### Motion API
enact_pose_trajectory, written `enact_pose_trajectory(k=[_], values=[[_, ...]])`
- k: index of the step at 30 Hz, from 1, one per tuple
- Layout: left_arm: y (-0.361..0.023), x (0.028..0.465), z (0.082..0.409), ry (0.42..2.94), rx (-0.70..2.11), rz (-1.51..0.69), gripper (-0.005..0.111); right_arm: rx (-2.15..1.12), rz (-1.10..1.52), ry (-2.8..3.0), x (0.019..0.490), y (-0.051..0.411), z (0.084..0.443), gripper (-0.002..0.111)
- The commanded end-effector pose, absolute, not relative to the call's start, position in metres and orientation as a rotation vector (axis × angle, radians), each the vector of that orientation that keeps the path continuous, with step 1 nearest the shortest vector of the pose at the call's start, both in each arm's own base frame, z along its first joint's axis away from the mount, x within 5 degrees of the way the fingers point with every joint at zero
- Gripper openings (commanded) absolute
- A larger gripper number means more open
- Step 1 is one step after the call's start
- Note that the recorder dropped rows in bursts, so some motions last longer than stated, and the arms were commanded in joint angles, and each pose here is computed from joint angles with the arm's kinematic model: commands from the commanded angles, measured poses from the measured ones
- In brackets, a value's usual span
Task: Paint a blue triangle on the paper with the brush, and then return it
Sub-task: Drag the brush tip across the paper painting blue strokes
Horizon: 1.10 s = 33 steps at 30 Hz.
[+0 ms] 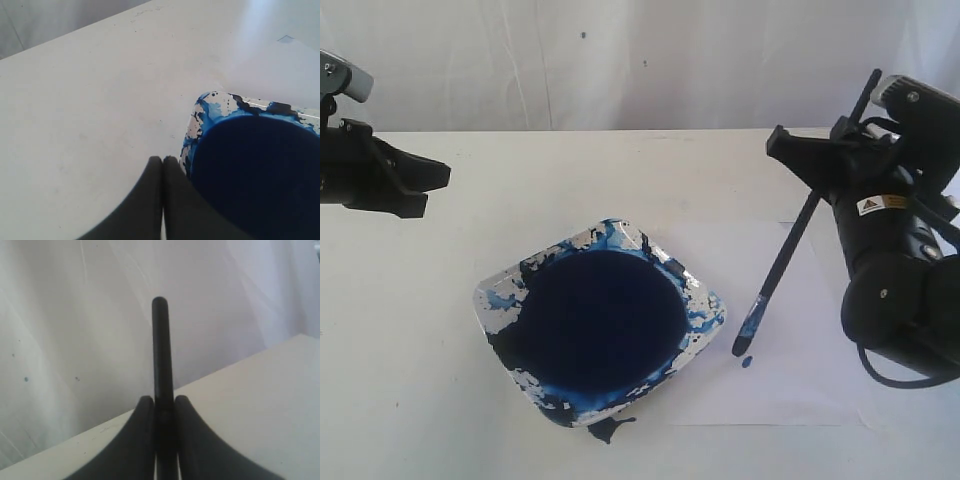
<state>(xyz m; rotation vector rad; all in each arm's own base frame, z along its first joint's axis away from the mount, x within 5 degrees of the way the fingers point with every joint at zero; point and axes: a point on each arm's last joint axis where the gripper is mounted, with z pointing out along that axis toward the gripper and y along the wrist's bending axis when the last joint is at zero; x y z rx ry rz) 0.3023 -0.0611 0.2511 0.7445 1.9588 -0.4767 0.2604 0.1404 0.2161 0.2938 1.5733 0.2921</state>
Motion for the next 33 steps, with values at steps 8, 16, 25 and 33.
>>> enact_pose_trajectory(k=[8,16,25,33], values=[[-0.059,0.301,0.251,1.962,0.745,-0.466,0.000,0.207,0.311,1.648,0.260,0.146,0.211,0.001],[-0.059,0.301,0.251,1.963,0.743,-0.467,0.000,0.099,0.176,1.613,0.261,0.144,0.215,0.001],[-0.059,0.301,0.251,1.963,0.743,-0.467,0.000,0.132,0.029,1.538,0.261,0.133,0.221,0.001],[-0.059,0.301,0.251,1.963,0.743,-0.467,0.000,0.178,-0.135,1.508,0.259,0.121,0.224,0.001]])
